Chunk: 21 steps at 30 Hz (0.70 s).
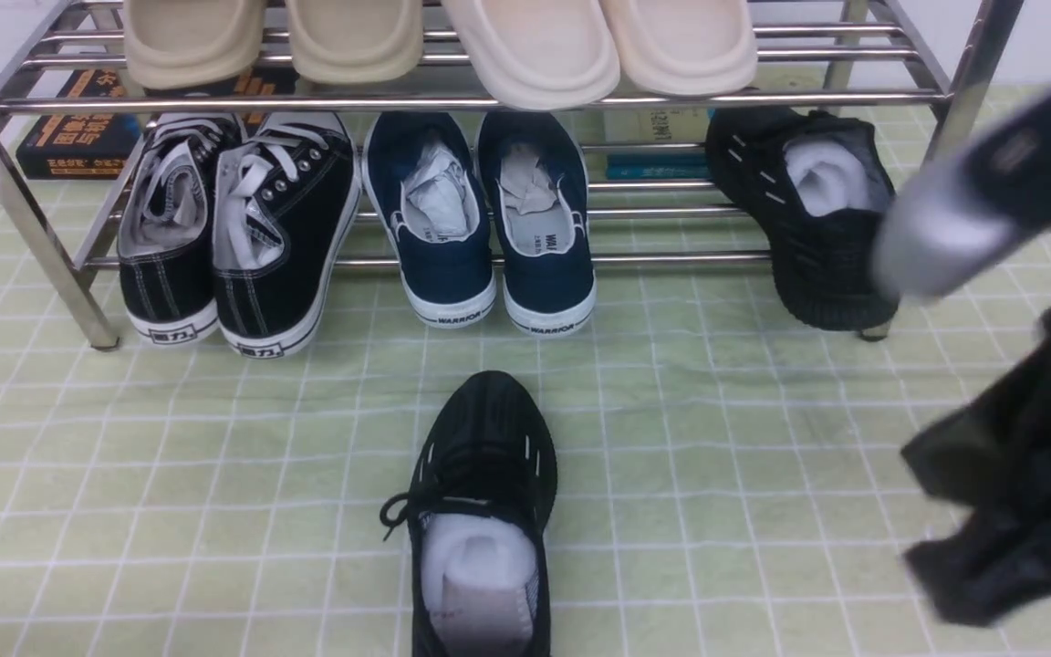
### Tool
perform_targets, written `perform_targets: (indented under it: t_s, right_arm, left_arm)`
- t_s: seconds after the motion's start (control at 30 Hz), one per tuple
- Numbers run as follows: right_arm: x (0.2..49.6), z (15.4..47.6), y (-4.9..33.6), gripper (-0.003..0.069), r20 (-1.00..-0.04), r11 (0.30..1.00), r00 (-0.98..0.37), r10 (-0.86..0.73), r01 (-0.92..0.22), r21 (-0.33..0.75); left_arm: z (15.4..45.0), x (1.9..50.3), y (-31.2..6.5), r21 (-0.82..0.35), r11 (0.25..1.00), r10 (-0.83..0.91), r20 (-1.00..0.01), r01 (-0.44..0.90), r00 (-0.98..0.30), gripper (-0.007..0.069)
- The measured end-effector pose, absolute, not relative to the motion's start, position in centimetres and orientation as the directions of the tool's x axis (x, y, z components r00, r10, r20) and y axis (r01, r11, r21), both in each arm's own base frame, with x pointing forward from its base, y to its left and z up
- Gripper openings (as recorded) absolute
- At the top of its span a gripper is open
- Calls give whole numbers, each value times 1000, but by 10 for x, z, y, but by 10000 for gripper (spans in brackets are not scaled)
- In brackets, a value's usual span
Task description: Take the shoes off the shelf with your hand from the green coffee tablecloth.
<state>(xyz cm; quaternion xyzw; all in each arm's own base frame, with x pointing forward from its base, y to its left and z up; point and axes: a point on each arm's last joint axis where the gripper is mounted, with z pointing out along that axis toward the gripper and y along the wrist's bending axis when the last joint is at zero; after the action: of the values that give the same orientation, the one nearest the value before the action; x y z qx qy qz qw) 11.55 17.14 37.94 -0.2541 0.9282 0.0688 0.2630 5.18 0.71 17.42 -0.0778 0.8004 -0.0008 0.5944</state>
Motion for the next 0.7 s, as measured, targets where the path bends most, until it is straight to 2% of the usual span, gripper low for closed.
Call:
perform_targets:
  t_s: [0.07,0.17,0.2,0.23,0.43,0.53,0.6,0.63,0.7]
  right_arm:
    - [135,361,176,-15,-463,892,-783,-415,-450,-40]
    - [161,346,179,-15,-429,913,-816,-387,-403,-57]
    - [186,334,179,-15,-409,925,-837,-364,-377,-51]
    - [186,334,179,-15,-409,925,-837,-364,-377,-51]
    - [260,305,170,-13,-321,952,-905,-280,-305,30]
    - [272,312,168,-10,-334,949,-899,-283,-312,37]
    - [283,332,166,-1,-407,947,-867,-288,-321,15]
    - [283,332,166,-1,-407,947,-867,-288,-321,15]
    - [289,351,163,20,-476,946,-827,-299,-322,-36]
  left_arm:
    - [174,52,7,-94,988,-125,-951,-124,-281,242]
    - [174,52,7,-94,988,-125,-951,-124,-281,242]
    - [174,52,7,-94,988,-125,-951,-124,-281,242]
    - [174,52,7,-94,988,-125,-951,-124,-281,242]
    - [174,52,7,-94,988,-125,-951,-124,-281,242]
    - [174,52,7,-94,988,-125,-951,-124,-281,242]
    - [174,52,7,-94,988,-125,-951,-124,-281,242]
    - [174,52,7,-94,988,-125,-951,-124,-281,242]
    - [174,52,7,-94,988,-125,-951,-124,-281,242]
